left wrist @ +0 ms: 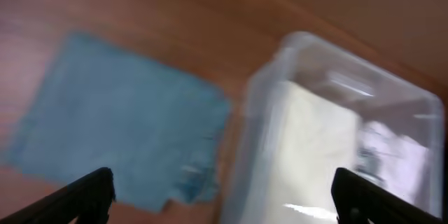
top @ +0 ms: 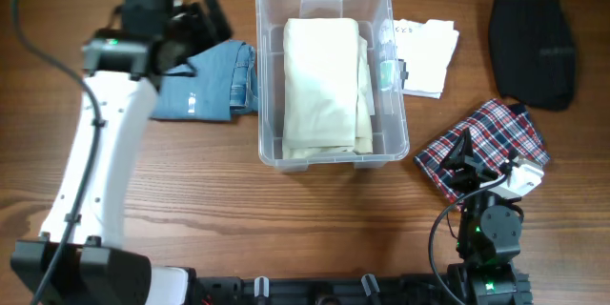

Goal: Pack container
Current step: 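Move the left gripper to the blue denim and grasp its edge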

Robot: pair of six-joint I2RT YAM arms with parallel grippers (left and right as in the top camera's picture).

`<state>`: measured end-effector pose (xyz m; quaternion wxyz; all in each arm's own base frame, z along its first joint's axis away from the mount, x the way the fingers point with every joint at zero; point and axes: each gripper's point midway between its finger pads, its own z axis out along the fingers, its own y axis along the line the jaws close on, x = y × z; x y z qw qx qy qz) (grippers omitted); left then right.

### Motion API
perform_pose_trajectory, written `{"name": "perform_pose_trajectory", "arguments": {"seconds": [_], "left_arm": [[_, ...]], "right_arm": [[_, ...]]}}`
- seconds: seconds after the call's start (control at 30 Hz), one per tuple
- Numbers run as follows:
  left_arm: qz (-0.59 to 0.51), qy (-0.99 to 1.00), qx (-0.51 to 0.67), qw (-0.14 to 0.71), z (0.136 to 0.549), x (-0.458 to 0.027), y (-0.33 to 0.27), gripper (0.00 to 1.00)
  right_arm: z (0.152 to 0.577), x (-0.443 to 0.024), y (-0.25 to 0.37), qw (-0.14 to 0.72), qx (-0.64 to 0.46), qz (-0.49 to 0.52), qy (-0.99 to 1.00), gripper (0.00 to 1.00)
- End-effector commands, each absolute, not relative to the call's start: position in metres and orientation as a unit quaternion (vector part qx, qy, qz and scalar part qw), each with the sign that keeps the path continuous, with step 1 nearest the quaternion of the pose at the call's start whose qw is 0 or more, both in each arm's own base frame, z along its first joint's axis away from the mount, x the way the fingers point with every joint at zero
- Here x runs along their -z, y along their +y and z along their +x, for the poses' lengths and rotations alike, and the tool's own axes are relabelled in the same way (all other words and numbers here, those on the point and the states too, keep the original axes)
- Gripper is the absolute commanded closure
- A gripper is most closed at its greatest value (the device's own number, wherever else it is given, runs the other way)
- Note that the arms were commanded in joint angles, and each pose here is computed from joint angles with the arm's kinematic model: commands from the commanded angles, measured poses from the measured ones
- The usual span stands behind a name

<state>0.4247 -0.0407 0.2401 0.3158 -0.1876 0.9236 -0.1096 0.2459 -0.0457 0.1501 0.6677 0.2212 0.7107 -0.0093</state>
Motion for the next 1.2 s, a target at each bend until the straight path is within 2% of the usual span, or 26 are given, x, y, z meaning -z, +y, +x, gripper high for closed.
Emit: {"name": "perform_pose_trajectory", "arguments": {"seconds": [0.0, 0.17, 0.37, 0.63, 1.17], "left_arm": [[-0.160, 0.939, 0.069, 0.296, 0.422, -0.225, 0.006, 0.00], [-0.167, 0.948, 0.041, 0.266, 0.425, -0.196, 0.050, 0.00], [-0.135, 0.962, 0.024, 0.237, 0.436, -0.158, 0.073, 0.00], [-0.070, 0.974, 0.009, 0.214, 0.447, -0.123, 0.079, 0.00], [-0.065, 0.983, 0.012, 0.174, 0.466, -0.048, 0.084, 0.00]], "right_arm": [[0.246, -0.149, -0.048, 0.666, 0.021, 0.219, 0.712, 0.00], [0.246, -0.149, -0.048, 0.666, 0.021, 0.219, 0.712, 0.00], [0.245, -0.149, -0.048, 0.666, 0.021, 0.219, 0.712, 0.00], [0.246, -0.149, -0.048, 0.666, 0.021, 0.219, 0.712, 0.00], [0.246, -0.149, -0.048, 0.666, 0.021, 0.219, 0.712, 0.00]]}}
